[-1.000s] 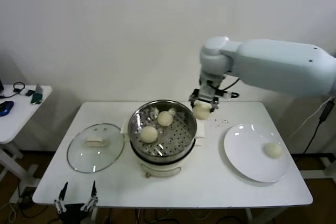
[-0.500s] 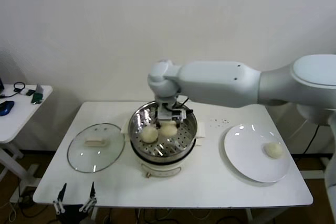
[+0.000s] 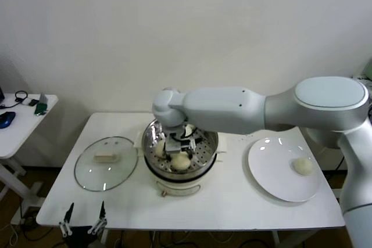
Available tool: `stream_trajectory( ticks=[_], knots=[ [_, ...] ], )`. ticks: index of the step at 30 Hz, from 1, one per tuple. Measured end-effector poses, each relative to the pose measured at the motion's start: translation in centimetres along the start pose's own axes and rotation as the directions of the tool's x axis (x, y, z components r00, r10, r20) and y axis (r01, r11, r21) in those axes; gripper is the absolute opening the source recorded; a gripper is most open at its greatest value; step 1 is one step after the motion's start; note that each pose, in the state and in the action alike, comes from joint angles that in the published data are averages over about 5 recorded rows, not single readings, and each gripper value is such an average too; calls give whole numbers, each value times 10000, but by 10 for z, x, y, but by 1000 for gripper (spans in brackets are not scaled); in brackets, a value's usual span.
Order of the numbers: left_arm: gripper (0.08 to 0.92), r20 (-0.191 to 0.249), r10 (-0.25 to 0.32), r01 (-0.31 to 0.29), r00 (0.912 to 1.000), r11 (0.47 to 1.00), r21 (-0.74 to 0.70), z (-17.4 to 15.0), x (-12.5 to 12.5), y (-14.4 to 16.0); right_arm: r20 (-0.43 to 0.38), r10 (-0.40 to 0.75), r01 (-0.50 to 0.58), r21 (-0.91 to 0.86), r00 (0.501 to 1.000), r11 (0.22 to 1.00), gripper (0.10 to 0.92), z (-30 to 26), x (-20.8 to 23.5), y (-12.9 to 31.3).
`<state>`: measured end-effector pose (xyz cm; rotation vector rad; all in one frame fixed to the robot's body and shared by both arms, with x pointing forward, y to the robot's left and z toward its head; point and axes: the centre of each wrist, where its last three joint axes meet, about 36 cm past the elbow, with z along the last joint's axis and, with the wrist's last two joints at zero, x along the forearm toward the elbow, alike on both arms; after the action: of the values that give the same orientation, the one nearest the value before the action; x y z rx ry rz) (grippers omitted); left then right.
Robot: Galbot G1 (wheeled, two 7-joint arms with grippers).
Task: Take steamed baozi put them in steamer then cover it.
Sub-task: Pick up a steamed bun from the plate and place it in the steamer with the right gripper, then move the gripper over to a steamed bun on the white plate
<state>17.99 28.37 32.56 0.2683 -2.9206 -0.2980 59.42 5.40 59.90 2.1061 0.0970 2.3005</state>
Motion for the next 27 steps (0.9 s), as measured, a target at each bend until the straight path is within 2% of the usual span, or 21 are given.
stream_trajectory(
  ticks=[4, 17, 22, 27],
  knots=[
    [823, 8, -9, 9, 10000, 10000, -22, 0, -1, 1, 38, -38, 38, -7, 10000, 10000, 818, -1, -1, 1],
    [823, -14, 1, -1, 10000, 10000, -8, 1, -1, 0, -175, 307, -318, -645, 9994, 9974, 823, 14, 31, 25],
    [823, 21, 25, -25, 10000, 10000, 22, 0, -2, -1, -348, 519, -569, -1636, 9980, 9849, 823, 29, 51, 59],
    [823, 95, 84, -85, 9999, 9999, 57, -2, -2, -3, -571, 840, -981, -3278, 9948, 9396, 823, 51, 70, 118]
  ],
)
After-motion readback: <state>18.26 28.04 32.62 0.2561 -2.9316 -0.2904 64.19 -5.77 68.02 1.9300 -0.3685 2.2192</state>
